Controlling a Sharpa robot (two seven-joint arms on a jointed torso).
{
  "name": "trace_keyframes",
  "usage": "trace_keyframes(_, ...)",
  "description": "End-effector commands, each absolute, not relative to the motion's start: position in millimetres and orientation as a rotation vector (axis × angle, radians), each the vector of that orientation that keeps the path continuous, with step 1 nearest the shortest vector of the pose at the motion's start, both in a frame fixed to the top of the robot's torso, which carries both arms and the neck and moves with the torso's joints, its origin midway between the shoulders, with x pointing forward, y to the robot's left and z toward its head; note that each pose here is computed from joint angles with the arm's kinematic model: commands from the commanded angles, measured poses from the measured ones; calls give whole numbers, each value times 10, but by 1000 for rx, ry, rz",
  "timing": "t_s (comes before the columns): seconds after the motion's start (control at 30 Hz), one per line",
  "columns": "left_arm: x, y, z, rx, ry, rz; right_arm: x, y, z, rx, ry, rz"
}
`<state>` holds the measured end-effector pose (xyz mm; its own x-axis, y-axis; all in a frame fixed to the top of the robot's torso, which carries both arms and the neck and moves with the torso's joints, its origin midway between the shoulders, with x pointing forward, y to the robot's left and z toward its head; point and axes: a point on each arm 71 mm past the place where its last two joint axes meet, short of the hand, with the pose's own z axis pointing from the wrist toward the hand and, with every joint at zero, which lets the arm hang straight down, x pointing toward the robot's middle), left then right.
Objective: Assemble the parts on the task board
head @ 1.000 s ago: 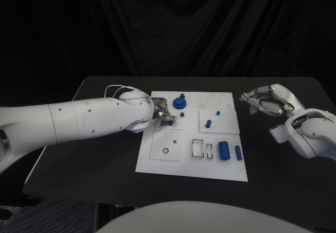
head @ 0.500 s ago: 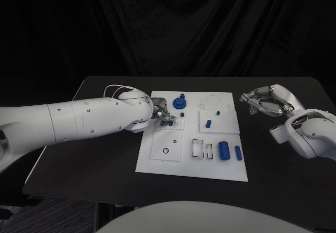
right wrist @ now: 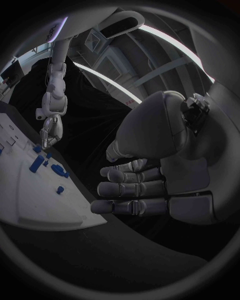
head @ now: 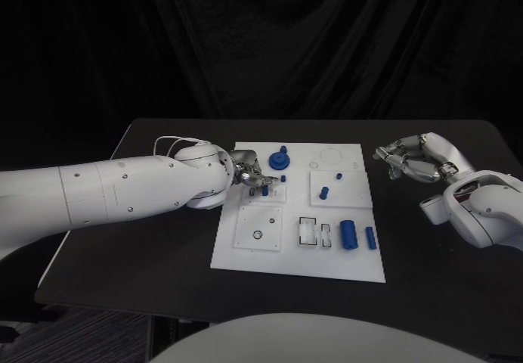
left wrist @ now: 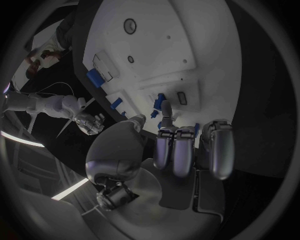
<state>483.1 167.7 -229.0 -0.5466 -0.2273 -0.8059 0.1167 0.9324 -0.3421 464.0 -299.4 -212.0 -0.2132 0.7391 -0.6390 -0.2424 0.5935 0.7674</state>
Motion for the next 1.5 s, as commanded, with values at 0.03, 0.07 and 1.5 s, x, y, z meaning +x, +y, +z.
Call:
trace_keyframes(0.03,4803,1694,-2144,-96,1951,-518,4631,-3010,-2138,446,1550,936)
trace_keyframes(0.07,4787,1711,-2106,-87,1934,-515,4630,-3013,-2138,447,1550,934)
trace_keyframes(1.5,5301,1795,-1424,-2,2279,-627,4663,-2970,-2163,450,1574,926)
